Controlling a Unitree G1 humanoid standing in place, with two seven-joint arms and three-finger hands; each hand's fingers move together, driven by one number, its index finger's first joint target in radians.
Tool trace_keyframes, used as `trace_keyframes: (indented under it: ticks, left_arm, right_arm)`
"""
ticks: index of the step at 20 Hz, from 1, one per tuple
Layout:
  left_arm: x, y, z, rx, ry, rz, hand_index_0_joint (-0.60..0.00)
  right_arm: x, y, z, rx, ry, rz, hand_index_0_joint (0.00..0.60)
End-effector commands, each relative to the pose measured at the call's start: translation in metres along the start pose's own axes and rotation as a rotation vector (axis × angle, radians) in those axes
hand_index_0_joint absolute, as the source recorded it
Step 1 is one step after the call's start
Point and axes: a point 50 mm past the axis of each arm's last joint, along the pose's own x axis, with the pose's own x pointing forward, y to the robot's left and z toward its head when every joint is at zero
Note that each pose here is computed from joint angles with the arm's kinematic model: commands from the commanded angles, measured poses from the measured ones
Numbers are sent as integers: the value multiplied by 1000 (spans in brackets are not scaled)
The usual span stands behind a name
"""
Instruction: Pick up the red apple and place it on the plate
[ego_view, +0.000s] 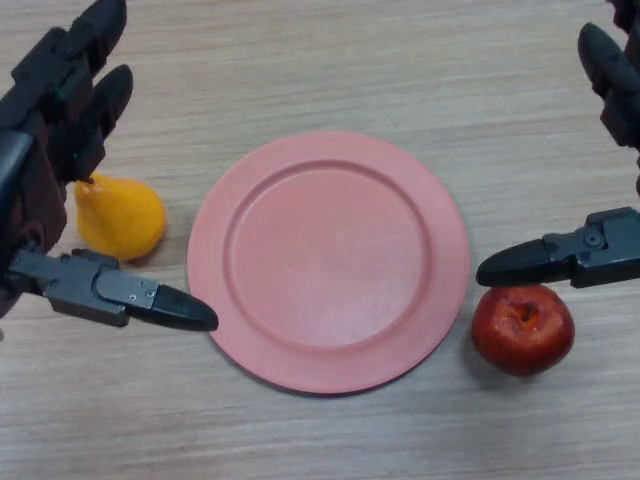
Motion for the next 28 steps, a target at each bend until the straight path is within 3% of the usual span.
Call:
trace_keyframes:
  ticks: [1,7,11,15,21,22,23,24,25,26,27,28]
  left_arm:
    - [-12,18,32,122,-197,85,0]
    - [-11,27,27,194,-200,98,0]
    - [-15,42,20,172,-224,163,0]
    - [-11,50,12,261,-199,183,0]
    - [-5,46,0,283,-184,181,0]
    - [-5,45,-1,285,-185,176,0]
    - [-4,45,-1,285,-185,175,0]
    - [-5,44,-1,286,-185,169,0]
    - [-5,43,-2,287,-185,164,0]
    - [-6,41,-3,284,-187,166,0]
    - [-5,40,-3,284,-187,169,0]
    - [-6,38,-1,278,-183,164,0]
  right_arm:
    - [-6,-10,25,-39,-197,-74,0]
    - [-13,-17,20,-68,-143,-48,0]
    - [-28,-21,7,-97,-86,-33,0]
    - [-25,-29,-25,-239,-93,-37,0]
    - [-26,-20,-82,-409,-25,-4,0]
    - [-27,-19,-93,-444,10,-2,51]
    - [-27,-18,-95,-449,18,-2,151]
    - [-27,-17,-102,-463,48,-1,301]
    - [-27,-16,-108,-478,76,1,400]
    - [-26,-15,-123,-499,127,-2,545]
    - [-25,-15,-130,-512,141,-7,600]
    - [-22,-18,-133,-531,117,-15,600]
